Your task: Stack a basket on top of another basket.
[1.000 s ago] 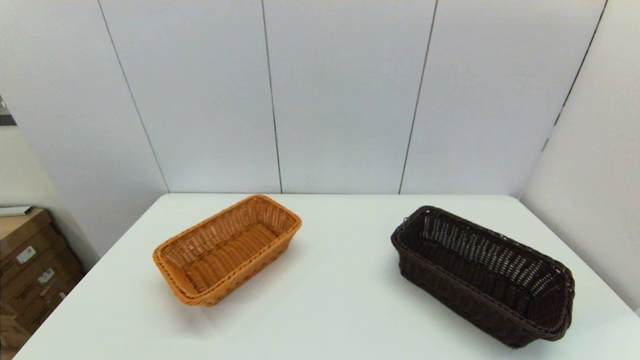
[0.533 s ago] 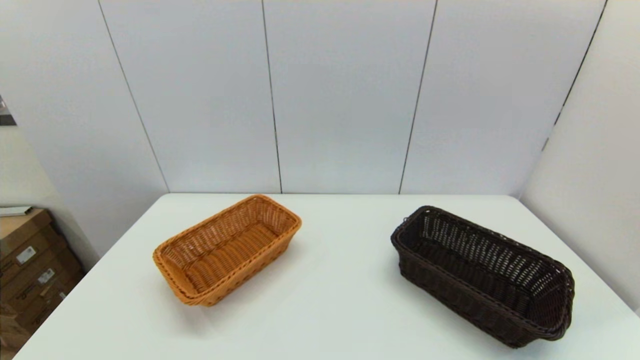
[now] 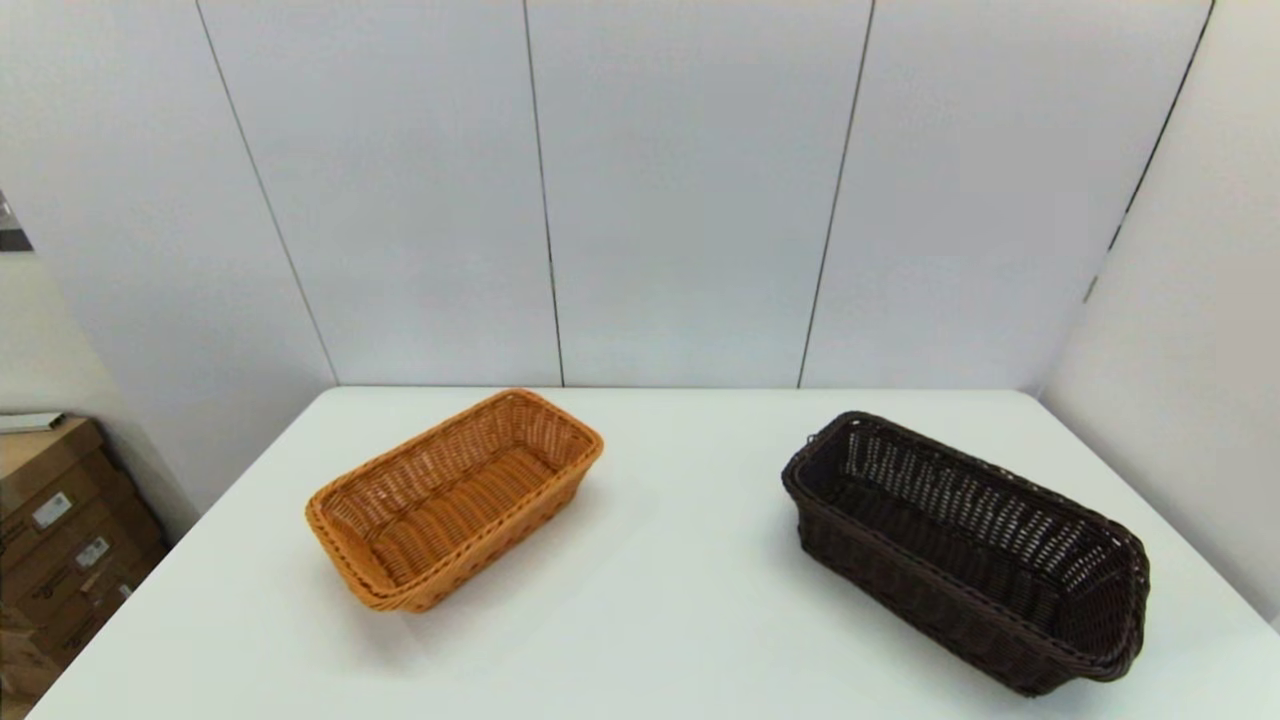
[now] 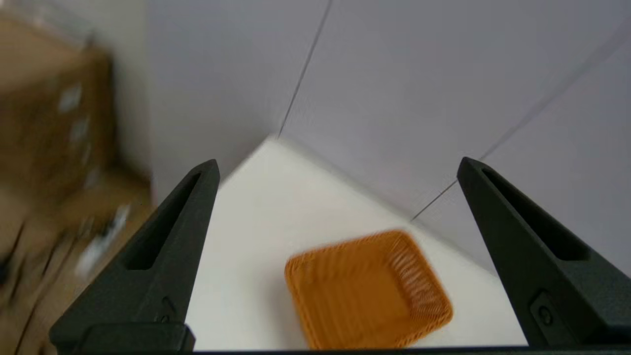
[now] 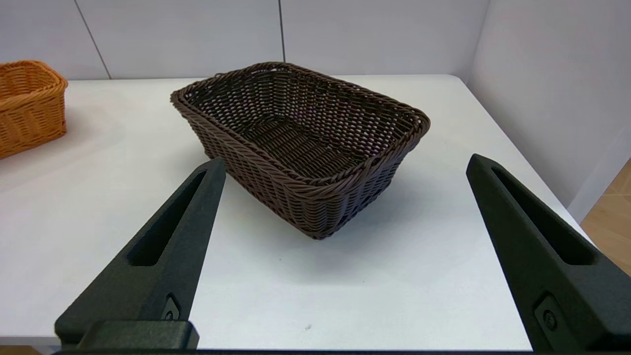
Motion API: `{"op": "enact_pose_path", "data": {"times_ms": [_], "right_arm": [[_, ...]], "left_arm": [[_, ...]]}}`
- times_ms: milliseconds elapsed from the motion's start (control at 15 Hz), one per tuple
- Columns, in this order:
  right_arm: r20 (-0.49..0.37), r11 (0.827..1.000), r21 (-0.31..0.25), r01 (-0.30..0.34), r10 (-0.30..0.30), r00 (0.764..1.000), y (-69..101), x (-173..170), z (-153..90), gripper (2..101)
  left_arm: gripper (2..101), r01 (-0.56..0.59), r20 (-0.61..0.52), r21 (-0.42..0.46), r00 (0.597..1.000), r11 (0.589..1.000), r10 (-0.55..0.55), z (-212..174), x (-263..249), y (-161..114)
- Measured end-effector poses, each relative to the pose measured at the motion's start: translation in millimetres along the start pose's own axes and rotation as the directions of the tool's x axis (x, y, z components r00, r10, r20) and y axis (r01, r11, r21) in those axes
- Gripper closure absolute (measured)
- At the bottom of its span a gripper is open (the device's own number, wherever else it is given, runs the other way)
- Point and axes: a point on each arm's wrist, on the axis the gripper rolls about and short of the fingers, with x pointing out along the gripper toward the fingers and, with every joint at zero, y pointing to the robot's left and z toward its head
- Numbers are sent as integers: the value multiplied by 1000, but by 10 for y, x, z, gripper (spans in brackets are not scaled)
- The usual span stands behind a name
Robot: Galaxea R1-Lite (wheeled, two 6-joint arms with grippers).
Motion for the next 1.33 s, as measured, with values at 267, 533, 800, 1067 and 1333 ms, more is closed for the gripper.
{"op": "enact_pose_path", "data": {"times_ms": [267,533,800,1067,1333], "right_arm": [[0,1000,0,0,0,1000,0,0,0,52],[0,1000,1,0,0,1000,0,0,0,52],[0,1000,1,0,0,1000,0,0,0,52],[0,1000,1,0,0,1000,0,0,0,52],[0,1000,0,0,0,1000,0,0,0,52]], "left_arm": [[54,-244,-460,-16,863,970,210,-394,903,-255],[54,-305,-756,-3,624,953,197,-782,1350,-294],[54,-366,-891,-1,422,931,166,-1076,1652,-125],[54,-367,-952,37,270,929,144,-1346,1751,101],[54,-357,-967,47,217,933,131,-1689,1839,297]]}}
